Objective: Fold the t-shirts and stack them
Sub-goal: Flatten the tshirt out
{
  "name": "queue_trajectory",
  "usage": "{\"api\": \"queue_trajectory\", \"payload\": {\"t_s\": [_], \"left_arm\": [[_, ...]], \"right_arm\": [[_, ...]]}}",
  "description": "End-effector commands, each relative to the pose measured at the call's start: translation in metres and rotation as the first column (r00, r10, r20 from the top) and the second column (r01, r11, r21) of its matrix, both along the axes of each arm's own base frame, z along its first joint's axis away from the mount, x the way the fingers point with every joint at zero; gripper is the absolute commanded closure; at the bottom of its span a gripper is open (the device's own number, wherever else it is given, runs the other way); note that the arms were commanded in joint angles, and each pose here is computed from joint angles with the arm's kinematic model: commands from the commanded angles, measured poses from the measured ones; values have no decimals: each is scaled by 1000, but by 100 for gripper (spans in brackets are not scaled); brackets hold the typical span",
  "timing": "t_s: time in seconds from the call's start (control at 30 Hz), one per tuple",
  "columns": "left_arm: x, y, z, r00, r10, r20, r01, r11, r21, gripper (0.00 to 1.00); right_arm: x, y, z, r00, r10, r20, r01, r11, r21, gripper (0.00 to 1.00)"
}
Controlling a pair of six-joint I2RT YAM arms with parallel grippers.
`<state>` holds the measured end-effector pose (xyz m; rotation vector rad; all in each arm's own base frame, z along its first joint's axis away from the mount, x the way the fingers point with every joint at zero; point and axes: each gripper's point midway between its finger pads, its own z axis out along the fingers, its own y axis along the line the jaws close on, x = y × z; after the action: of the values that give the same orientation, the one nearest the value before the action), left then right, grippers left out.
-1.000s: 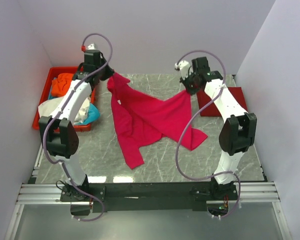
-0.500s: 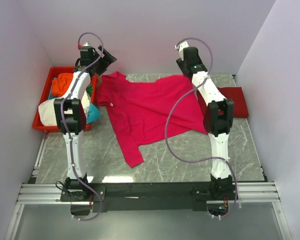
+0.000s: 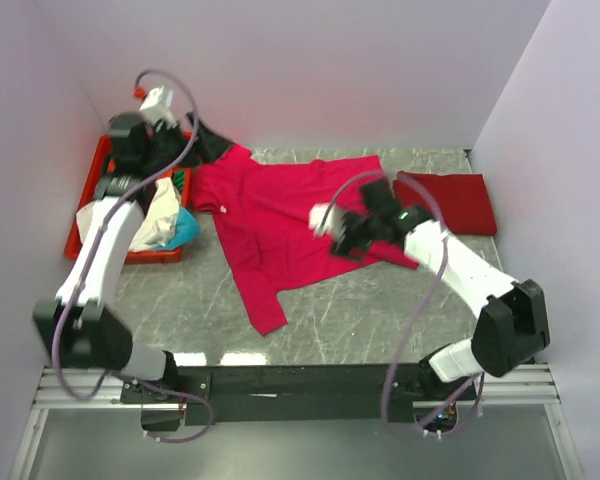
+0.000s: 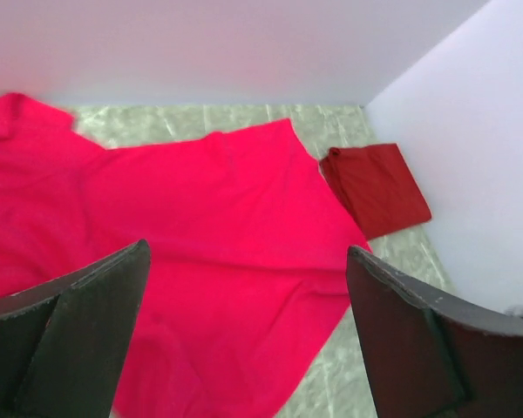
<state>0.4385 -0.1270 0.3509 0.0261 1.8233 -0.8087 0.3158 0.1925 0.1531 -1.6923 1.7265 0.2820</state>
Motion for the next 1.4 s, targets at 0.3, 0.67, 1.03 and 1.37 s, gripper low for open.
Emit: {"api": "queue_trajectory", "payload": {"t_s": [0.3,0.67,1.03,1.37], "left_arm": [[-111,87,-115,941,330,-73,-307,925,223,0],[-137,122,-98,868,491,70,-490,829,268,1],[-140,119,-92,876,474,94,-481,838,257,1],[-141,116,-89,882,459,103,-470,847,250,2]], "right_arm": [[-78,166,-46,908,85,-411,-33,991,131,34],[-94,192,-109,804,-237,-545,259,965,-39,36],[-98,195,-115,800,-236,-552,248,967,-53,57],[-109,198,-70,893,-129,-431,148,989,12,100]]}}
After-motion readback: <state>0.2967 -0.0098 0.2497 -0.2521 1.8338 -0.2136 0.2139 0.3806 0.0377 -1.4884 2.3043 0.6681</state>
